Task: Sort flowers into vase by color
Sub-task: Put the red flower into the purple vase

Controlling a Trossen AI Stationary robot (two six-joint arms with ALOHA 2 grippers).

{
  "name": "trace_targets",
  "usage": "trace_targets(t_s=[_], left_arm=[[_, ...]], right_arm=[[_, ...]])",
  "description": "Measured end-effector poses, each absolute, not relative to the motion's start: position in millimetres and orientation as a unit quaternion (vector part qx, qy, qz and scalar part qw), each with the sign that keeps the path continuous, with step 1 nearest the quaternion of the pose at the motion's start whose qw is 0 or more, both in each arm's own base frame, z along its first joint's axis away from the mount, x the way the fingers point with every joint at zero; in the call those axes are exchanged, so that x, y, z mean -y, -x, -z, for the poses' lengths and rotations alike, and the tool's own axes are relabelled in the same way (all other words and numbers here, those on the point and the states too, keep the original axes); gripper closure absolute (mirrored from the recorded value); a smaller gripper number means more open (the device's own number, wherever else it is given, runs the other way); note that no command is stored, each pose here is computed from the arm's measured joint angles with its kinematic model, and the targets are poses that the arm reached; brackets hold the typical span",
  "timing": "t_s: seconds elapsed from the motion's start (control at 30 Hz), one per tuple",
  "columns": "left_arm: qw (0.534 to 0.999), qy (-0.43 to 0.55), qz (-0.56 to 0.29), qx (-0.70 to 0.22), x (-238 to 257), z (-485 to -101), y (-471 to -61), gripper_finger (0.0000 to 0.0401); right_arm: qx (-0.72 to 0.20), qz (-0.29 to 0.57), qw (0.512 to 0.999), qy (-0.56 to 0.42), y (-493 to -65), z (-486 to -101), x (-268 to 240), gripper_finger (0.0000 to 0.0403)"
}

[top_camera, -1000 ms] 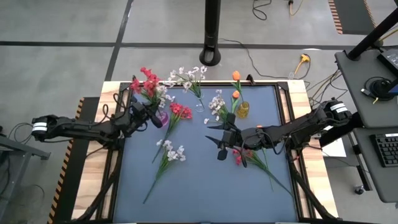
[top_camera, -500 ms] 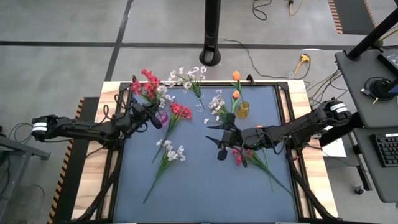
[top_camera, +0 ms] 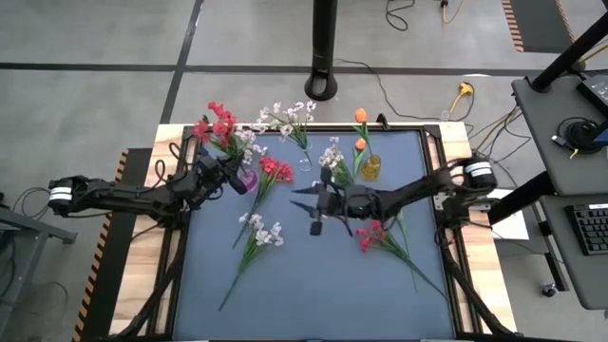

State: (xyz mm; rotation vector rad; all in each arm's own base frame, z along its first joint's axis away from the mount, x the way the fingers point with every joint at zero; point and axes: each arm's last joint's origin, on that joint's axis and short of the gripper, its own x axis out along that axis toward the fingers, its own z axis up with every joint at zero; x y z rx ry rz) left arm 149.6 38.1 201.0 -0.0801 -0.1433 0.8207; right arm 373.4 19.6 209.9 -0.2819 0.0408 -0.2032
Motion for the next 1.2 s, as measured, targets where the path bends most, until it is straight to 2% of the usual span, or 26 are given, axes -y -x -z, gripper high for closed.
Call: trace_targets(t_s=[0.23, 0.4, 0.73, 1.2], left_arm=[[0.914, 0.037, -0.399, 0.067, -38.2, -200.5, -149.9, 0.0401], [0.914, 0.033, -0.399, 0.063, -38.2, -200.0, -150.2, 0.0401], [0.916, 0.010, -0.400, 0.039, -38.5, -196.1, -152.3, 0.0401], [0.917, -0.019, -0.397, -0.012, -38.7, -180.6, -155.4, 0.0401]], right_arm=[[-0.038, 0.097, 0.986, 0.129, -384.5, -203.2, -10.5, 0.0337], [-0.044, 0.092, 0.988, 0.118, -386.2, -205.6, -11.3, 0.0350], [-0.047, 0.086, 0.988, 0.118, -376.5, -223.6, -13.2, 0.0339], [-0.054, 0.085, 0.989, 0.110, -375.0, -221.3, -13.7, 0.0289]])
